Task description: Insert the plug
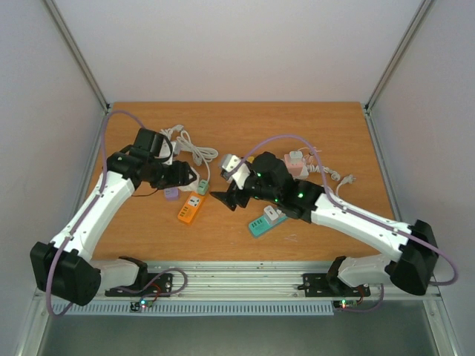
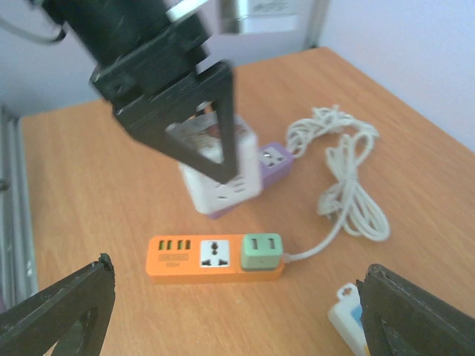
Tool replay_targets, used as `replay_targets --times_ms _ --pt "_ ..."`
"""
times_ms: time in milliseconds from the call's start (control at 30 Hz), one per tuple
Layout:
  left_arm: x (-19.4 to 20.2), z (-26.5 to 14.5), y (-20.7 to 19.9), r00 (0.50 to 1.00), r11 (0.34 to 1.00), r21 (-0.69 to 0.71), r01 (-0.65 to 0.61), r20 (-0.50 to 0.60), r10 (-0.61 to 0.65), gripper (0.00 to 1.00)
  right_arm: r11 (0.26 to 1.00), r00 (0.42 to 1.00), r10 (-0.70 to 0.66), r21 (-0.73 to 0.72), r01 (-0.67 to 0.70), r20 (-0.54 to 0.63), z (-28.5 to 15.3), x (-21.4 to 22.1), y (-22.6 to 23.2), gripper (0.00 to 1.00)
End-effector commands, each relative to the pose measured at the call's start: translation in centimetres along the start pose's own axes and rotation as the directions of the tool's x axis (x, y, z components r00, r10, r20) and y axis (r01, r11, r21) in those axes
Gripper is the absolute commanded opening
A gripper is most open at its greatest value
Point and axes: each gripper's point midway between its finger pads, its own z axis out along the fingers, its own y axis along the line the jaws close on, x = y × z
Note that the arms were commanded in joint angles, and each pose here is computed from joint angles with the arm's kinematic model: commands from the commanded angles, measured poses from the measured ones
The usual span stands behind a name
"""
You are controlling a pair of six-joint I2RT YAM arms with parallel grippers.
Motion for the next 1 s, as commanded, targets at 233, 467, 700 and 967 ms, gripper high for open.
replay_targets --times_ms 233,467,700,967 --pt "-6.7 2.2 7.3 0.977 0.892 -0.418 -0.173 0.042 0.209 0.43 0.839 0.883 0.45 0.274 -0.47 0.135 -6.0 3.2 -4.2 0.88" --pt "-9.1 5.6 10.3 0.994 0.928 -0.361 -0.097 0.007 0.107 0.4 0.81 0.861 0.475 0.29 -0.509 0.182 -9.0 4.1 -4.4 0.88" --pt "-10.6 7.6 11.1 1.0 0.948 -0.317 -0.02 0.005 0.023 0.39 0.8 0.864 0.471 0.327 -0.503 0.177 -10.1 4.9 -4.7 0.88" --pt "-11.6 8.5 12.6 1.0 0.922 -0.385 0.031 0.011 -0.029 0.39 0.799 0.865 0.466 0.332 -0.501 0.183 -10.1 5.1 -4.8 0.88"
